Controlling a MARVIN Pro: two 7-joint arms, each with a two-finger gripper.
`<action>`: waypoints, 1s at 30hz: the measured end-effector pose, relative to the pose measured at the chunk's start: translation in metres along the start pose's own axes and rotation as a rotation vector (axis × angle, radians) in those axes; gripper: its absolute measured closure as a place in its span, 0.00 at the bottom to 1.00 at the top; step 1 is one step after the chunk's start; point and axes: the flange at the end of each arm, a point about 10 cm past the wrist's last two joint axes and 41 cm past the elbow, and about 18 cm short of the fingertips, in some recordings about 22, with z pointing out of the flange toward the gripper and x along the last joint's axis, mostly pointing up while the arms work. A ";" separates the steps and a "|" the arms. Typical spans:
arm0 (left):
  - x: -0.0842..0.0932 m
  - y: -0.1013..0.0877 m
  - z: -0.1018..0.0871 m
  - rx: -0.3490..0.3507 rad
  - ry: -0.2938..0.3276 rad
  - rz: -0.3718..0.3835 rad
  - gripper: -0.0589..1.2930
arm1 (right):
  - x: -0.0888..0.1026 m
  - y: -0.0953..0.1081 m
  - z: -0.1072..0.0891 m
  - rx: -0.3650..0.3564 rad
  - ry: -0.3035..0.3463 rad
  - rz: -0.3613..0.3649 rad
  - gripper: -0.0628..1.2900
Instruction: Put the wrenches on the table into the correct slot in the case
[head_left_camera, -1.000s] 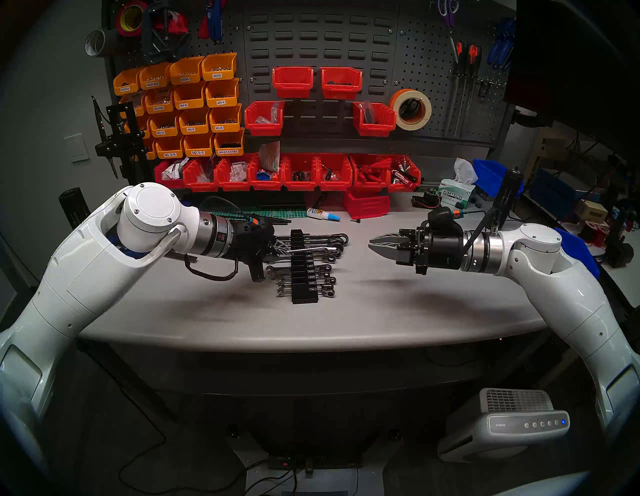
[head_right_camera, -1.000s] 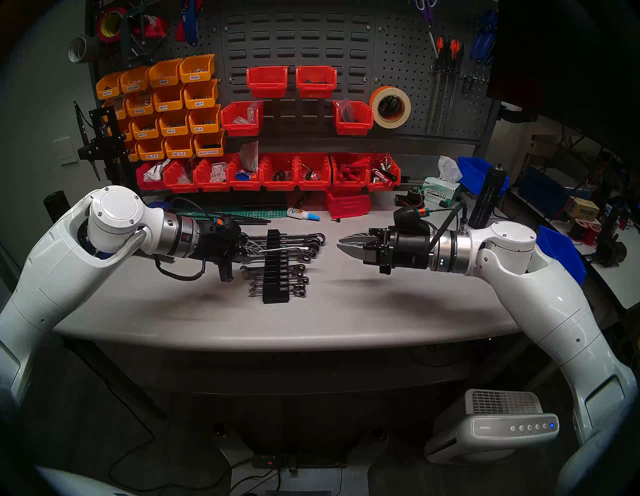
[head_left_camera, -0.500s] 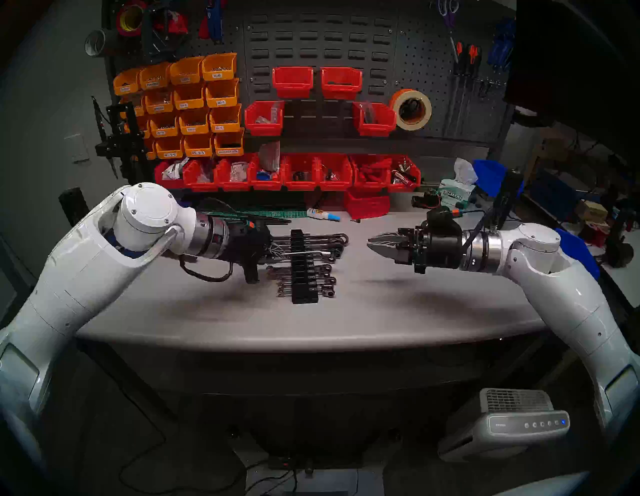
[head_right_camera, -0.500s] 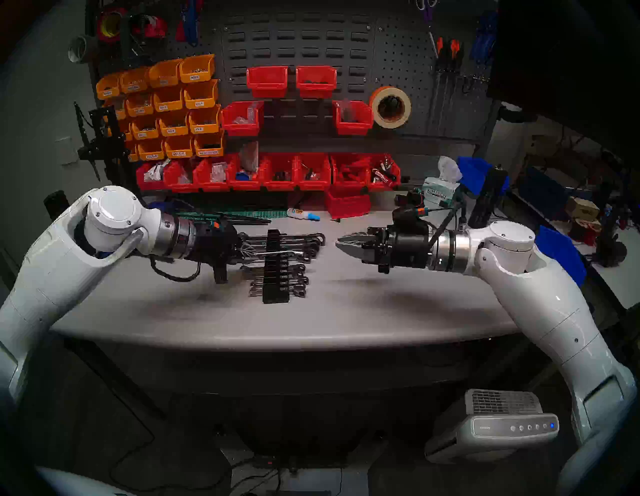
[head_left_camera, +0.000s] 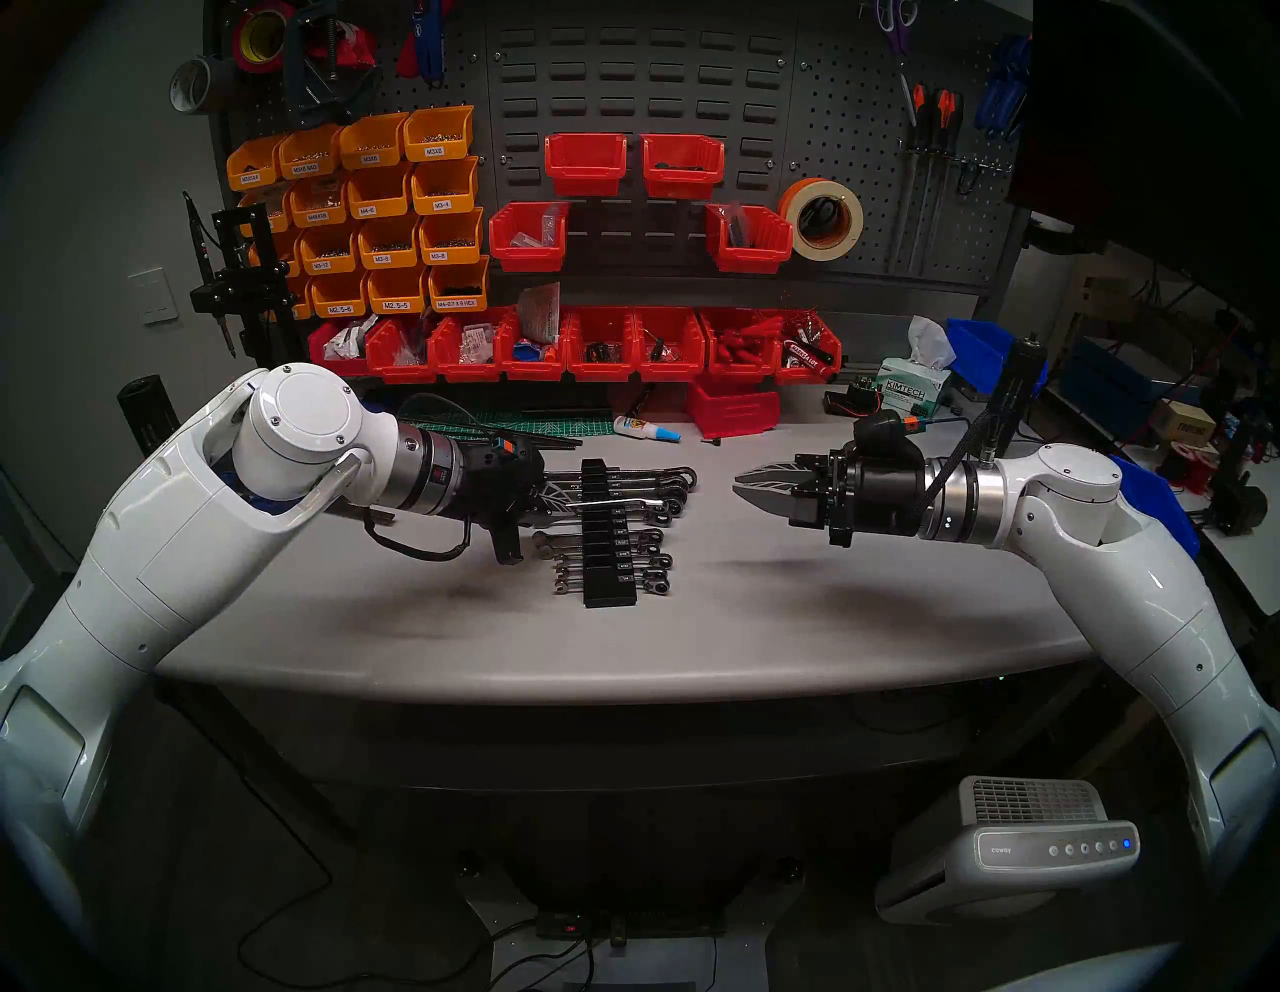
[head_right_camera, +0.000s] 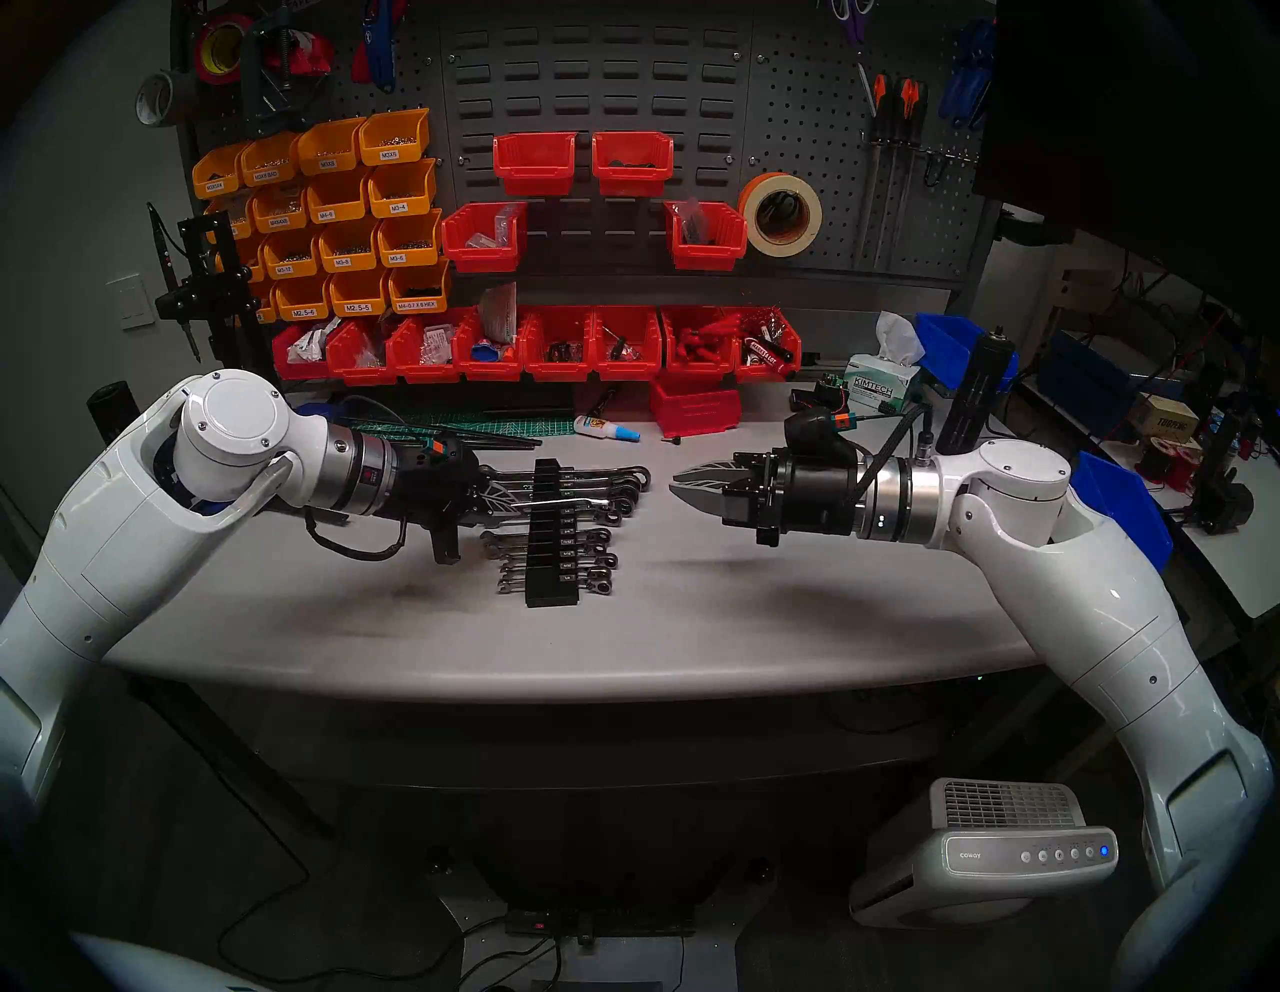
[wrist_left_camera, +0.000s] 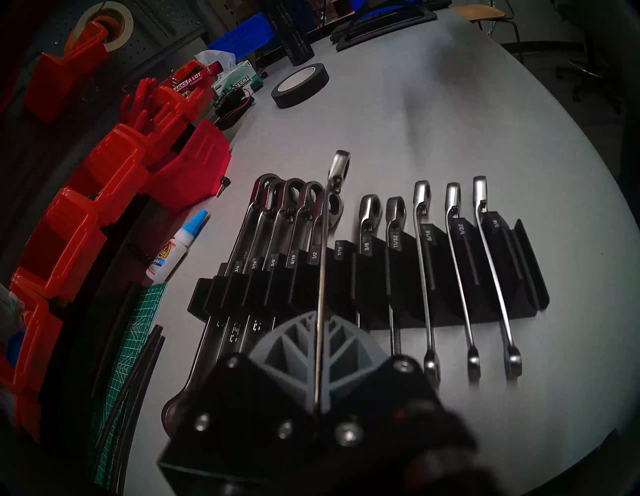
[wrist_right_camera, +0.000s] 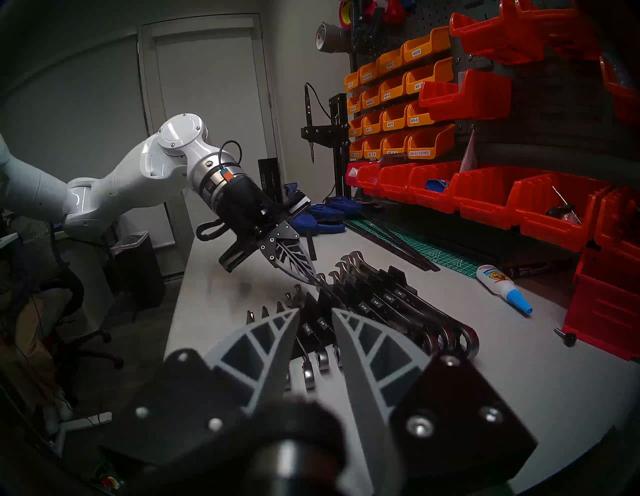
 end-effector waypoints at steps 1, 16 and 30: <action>0.000 0.000 0.001 -0.001 -0.005 -0.001 0.97 | 0.001 0.000 -0.001 -0.002 -0.001 -0.002 0.67; -0.007 -0.004 0.008 -0.007 -0.041 0.006 0.97 | 0.003 -0.001 -0.006 -0.018 -0.003 -0.006 0.67; -0.007 -0.004 0.008 -0.028 -0.074 0.040 0.97 | 0.003 -0.004 -0.009 -0.028 -0.001 -0.004 0.67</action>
